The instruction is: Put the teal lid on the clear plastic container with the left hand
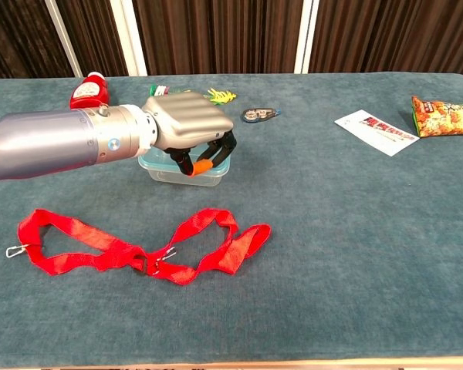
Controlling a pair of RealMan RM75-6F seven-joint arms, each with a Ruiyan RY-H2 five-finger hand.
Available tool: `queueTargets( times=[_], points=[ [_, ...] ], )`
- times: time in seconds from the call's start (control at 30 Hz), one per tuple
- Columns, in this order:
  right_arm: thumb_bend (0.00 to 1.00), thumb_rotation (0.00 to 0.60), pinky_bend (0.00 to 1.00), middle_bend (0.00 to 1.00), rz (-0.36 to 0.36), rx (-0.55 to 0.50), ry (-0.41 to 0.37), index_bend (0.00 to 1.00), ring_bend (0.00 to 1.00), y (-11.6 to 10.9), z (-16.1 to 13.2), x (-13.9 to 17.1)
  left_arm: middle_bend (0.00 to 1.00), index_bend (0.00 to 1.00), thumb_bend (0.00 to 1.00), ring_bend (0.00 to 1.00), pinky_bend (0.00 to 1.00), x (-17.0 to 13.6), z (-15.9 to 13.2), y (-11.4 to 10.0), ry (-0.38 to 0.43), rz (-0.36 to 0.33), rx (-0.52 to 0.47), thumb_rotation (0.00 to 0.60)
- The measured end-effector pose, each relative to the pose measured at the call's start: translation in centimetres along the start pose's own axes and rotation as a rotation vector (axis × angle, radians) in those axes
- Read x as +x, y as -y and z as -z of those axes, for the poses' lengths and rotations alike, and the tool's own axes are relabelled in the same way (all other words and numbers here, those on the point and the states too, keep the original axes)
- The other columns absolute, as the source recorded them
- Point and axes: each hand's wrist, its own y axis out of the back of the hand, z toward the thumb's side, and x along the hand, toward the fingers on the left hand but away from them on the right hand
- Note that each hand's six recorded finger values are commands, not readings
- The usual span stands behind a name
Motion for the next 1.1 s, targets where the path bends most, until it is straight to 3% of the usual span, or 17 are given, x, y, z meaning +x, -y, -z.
queueTargets(
  times=[0.9,1.1],
  points=[
    [0.39,0.600,0.00,0.04,0.005,-0.001,0.007,0.06,0.02,-0.08,0.06,0.01,0.57,0.72,0.48,0.33,0.26,0.00,-0.20,0.93,-0.007,-0.011,0.107,0.600],
    [0.39,0.600,0.00,0.04,0.001,0.001,0.010,0.06,0.02,-0.03,0.09,0.03,0.57,0.72,0.49,0.33,0.26,0.07,-0.58,0.75,-0.005,-0.040,0.102,0.600]
  ],
)
